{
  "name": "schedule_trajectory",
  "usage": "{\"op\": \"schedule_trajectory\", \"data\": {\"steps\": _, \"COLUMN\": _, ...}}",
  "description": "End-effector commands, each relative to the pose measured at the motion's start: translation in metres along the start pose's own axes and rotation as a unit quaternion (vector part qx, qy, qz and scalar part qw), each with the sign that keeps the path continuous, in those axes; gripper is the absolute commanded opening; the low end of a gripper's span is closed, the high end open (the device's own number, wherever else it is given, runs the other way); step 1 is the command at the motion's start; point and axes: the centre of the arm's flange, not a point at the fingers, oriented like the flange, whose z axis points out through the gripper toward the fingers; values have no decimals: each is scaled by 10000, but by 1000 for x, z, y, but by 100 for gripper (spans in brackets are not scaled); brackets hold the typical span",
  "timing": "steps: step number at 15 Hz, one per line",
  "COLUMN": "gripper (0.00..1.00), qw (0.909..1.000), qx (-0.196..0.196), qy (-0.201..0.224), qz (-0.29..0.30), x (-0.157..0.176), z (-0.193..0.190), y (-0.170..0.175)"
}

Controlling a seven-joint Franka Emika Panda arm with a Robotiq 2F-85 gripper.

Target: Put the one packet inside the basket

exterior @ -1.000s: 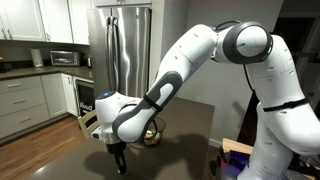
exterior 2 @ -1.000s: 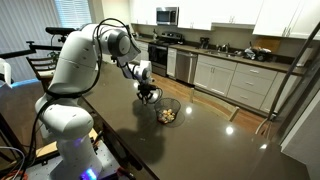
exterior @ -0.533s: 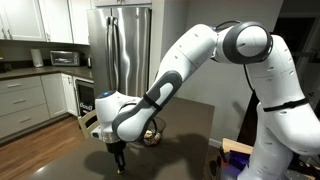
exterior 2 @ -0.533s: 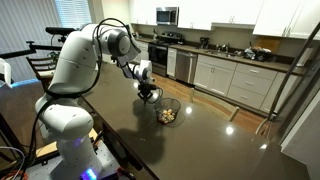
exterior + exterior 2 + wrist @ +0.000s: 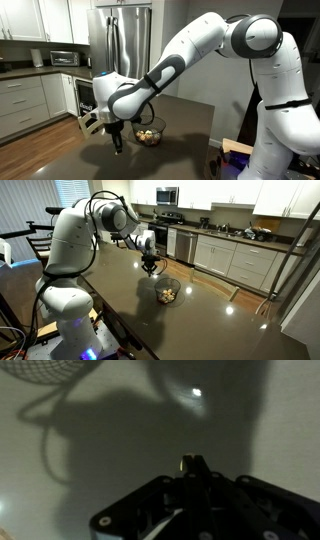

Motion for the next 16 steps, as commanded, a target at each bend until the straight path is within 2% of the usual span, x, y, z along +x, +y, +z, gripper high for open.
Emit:
{"op": "schedule_trajectory", "data": {"steps": 1, "gripper": 4, "qw": 9998, "qx": -128, "qy": -7, "qz": 170, "x": -12, "z": -58, "y": 14}}
{"op": "schedule_trajectory", "data": {"steps": 4, "gripper": 3, "qw": 9984, "qx": -337, "qy": 21, "qz": 462, "x": -26, "z": -93, "y": 32}}
{"op": "schedule_trajectory", "data": {"steps": 7, "gripper": 3, "qw": 9949, "qx": -416, "qy": -69, "qz": 921, "x": -58, "z": -110, "y": 50}}
{"op": "schedule_trajectory", "data": {"steps": 12, "gripper": 3, "qw": 9829, "qx": -120, "qy": -380, "qz": 1797, "x": -121, "z": -100, "y": 64}}
{"op": "schedule_trajectory", "data": {"steps": 16, "gripper": 3, "qw": 9696, "qx": 257, "qy": -626, "qz": 2354, "x": -162, "z": -71, "y": 50}}
